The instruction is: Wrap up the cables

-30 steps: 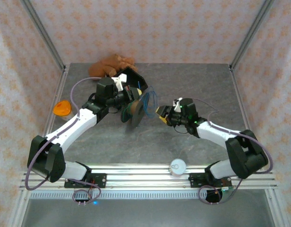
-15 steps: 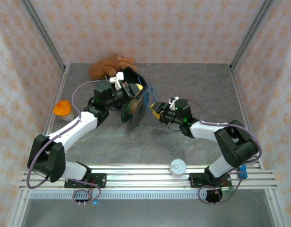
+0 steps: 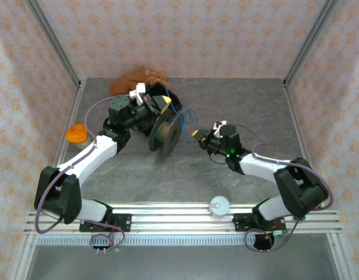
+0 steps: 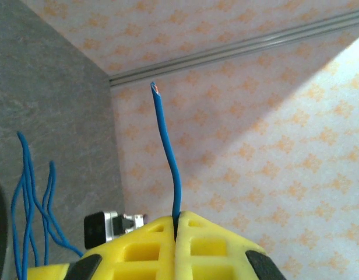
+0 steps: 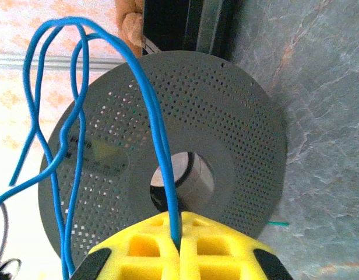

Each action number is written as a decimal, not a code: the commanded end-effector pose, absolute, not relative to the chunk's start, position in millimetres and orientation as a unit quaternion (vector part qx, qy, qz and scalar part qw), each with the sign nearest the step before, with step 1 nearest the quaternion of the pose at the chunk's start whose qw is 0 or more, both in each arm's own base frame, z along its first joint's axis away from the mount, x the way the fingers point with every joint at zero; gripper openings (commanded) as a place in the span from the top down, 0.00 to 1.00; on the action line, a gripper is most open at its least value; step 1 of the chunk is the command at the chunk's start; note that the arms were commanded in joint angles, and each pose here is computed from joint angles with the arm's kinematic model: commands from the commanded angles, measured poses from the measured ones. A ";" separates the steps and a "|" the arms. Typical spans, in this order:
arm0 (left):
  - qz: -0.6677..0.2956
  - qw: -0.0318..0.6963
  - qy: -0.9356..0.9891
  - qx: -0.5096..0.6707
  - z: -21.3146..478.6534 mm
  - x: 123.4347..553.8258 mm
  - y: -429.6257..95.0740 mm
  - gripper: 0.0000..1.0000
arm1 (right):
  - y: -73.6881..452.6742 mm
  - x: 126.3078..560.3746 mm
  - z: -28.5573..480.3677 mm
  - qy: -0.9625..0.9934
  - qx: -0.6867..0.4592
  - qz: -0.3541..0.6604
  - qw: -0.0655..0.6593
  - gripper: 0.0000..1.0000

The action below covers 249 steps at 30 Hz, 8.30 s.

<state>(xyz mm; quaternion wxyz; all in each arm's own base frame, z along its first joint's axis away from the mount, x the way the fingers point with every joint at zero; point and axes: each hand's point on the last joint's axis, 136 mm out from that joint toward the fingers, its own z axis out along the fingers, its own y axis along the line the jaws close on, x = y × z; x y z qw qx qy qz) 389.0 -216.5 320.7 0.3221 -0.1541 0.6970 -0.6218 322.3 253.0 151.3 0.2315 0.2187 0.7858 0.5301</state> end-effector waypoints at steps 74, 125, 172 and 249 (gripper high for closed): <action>-0.481 0.366 0.789 -0.108 335.5 366.5 -146.6 1.00 | 155.7 267.5 223.5 0.794 0.103 0.415 0.432 1.00; -0.115 0.421 0.862 0.256 329.6 314.9 -286.2 1.00 | 152.6 263.0 245.4 0.860 0.039 0.326 0.391 1.00; -0.131 0.378 0.894 0.203 320.7 328.1 -235.8 1.00 | 124.6 247.7 288.1 0.837 0.082 0.312 0.441 1.00; -0.157 0.428 0.871 0.185 264.9 441.3 -204.1 0.01 | 163.8 406.8 242.6 0.801 0.239 0.511 0.203 1.00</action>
